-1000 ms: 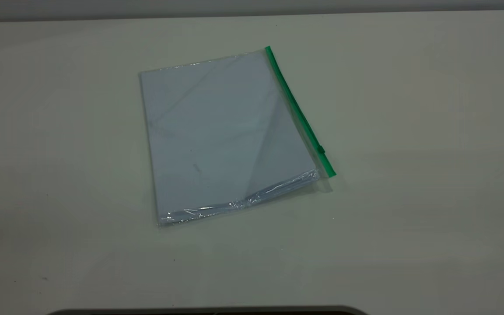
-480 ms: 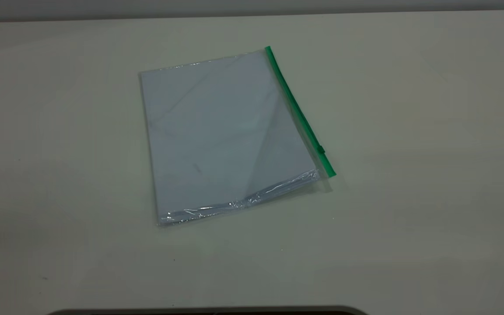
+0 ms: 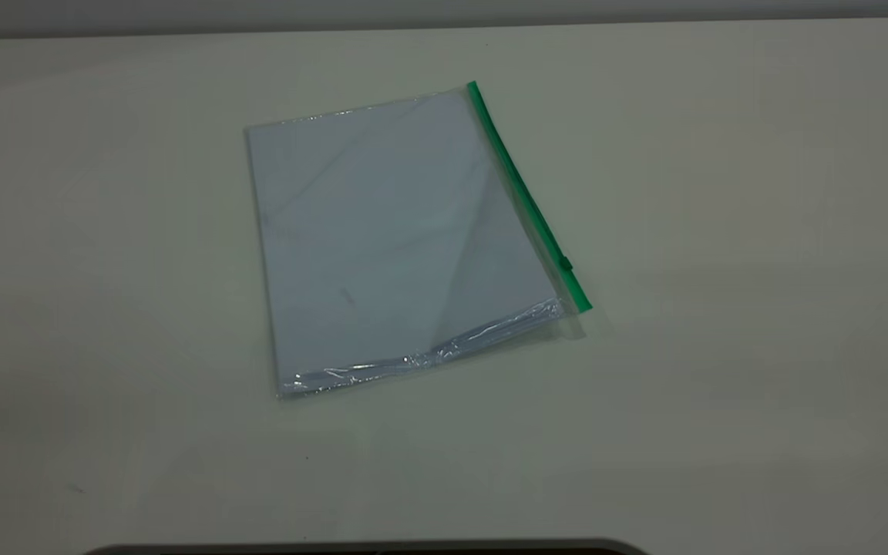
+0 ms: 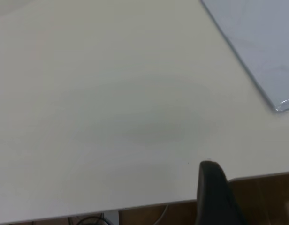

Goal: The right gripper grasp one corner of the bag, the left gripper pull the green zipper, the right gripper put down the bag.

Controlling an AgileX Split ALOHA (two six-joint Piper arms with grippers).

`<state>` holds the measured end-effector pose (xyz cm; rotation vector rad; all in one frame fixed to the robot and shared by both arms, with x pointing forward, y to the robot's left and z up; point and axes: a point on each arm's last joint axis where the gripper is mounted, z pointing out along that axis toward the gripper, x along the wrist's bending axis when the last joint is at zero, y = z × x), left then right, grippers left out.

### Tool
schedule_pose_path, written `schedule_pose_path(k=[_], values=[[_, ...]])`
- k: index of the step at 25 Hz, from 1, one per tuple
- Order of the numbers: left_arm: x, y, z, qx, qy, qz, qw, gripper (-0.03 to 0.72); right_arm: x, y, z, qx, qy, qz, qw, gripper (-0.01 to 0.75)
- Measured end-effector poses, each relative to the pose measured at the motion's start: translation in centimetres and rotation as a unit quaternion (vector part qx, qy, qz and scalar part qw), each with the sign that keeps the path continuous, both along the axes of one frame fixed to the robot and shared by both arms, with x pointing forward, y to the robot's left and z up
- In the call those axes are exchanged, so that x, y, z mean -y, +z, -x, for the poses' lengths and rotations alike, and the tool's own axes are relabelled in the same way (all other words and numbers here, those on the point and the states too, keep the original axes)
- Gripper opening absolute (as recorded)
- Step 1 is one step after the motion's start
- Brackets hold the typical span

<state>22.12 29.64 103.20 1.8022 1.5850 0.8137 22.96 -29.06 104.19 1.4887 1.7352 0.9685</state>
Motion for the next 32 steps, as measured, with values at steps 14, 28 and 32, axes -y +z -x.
schedule_pose_path(k=[14, 28, 32], values=[[0.1, 1.7, -1.6, 0.005, 0.009, 0.022, 1.0, 0.455, -1.0, 0.6, -2.6, -0.05, 0.03, -0.048, 0.997, 0.391], [0.3, 3.0, -16.6, -0.134, -0.027, 0.016, 0.99, 0.531, -3.5, -3.7, -17.6, -0.201, 0.11, -0.118, 0.966, 0.497], [0.8, 1.5, -19.5, -0.153, -0.054, 0.037, 0.986, 0.579, -4.5, -7.5, -21.1, -0.251, 0.113, -0.194, 0.941, 0.497]])
